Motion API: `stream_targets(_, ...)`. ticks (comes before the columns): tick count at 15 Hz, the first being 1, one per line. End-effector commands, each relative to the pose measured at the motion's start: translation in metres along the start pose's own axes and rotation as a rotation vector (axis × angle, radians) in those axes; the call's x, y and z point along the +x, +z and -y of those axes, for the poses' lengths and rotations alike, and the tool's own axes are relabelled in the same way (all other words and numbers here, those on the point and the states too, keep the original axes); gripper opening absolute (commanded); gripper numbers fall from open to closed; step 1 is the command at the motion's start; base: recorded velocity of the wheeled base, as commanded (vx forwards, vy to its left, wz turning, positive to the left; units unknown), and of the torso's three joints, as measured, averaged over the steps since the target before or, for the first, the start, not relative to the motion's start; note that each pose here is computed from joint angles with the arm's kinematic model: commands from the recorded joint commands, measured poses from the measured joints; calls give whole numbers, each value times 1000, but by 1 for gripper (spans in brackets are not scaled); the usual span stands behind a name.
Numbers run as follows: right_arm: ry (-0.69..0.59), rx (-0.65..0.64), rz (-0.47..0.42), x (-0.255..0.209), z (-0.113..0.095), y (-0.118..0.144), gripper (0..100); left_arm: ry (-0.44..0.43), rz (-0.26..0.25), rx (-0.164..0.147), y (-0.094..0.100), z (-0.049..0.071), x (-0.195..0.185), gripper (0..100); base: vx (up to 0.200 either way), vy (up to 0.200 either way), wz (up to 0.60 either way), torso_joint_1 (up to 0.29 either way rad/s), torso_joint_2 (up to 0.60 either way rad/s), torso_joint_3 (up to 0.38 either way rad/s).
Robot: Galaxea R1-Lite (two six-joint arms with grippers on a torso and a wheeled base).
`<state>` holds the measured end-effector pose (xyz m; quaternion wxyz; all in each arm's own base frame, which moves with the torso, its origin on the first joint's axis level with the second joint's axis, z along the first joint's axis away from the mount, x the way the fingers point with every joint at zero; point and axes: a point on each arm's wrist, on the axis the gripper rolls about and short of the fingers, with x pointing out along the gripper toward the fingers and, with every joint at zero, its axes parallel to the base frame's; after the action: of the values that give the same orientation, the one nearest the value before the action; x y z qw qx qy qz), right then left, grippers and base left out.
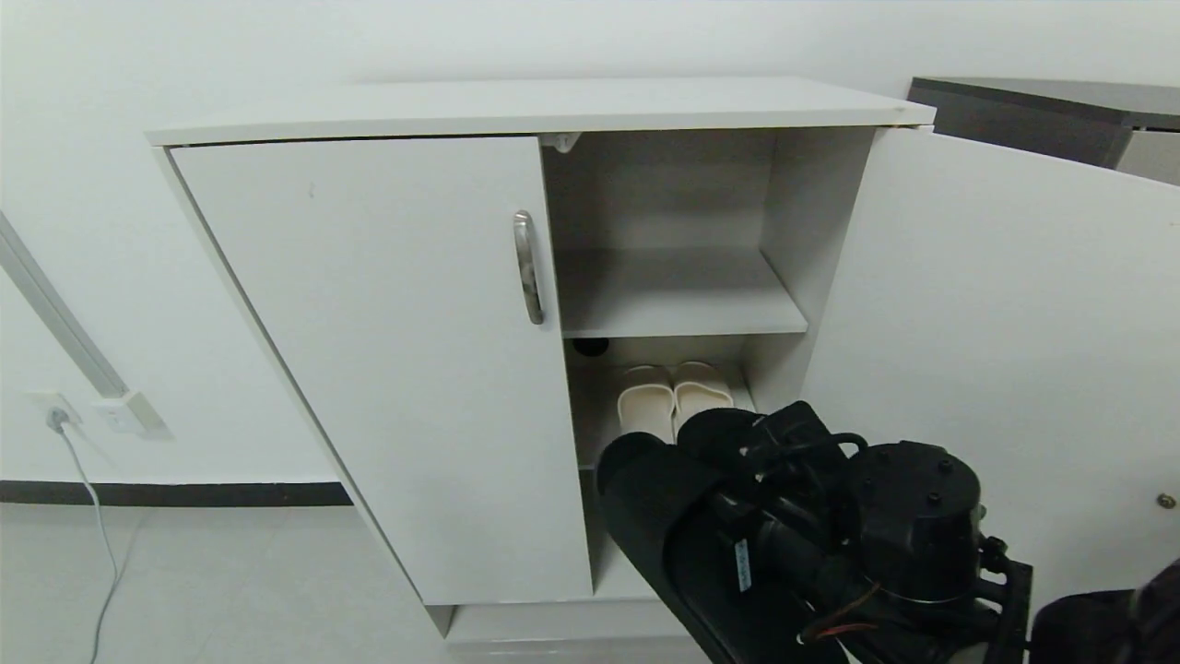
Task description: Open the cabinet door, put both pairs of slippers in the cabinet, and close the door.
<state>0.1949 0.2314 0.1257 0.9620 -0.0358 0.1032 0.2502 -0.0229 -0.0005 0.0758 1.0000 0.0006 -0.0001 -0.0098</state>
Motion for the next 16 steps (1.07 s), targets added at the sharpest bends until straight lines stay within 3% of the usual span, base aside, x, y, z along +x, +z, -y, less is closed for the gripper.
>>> stream_targets(1, -131, -12, 3, 29, -20, -8, 0, 0, 0, 0, 0, 0, 0, 0, 0, 0, 0, 0, 0, 0)
stream_targets(2, -221, -19, 12, 36, -30, -6, 0, 0, 0, 0, 0, 0, 0, 0, 0, 0, 0, 0, 0, 0)
stream_targets(4, -251, -50, -30, 33, -38, 3, 0, 0, 0, 0, 0, 0, 0, 0, 0, 0, 0, 0, 0, 0)
stream_targets(8, -302, 106, -117, 15, -38, 80, 0, 0, 0, 0, 0, 0, 0, 0, 0, 0, 0, 0, 0, 0)
stream_targets(10, -373, 159, -75, 18, -38, 98, 0, 0, 0, 0, 0, 0, 0, 0, 0, 0, 0, 0, 0, 0)
stream_targets(13, -373, 151, 24, 20, -40, 112, 0, 0, 0, 0, 0, 0, 0, 0, 0, 0, 0, 0, 0, 0)
stream_targets(16, -406, 157, 48, 38, -37, 103, 0, 1, 0, -1, 0, 0, 0, 0, 0, 0, 0, 0, 0, 0)
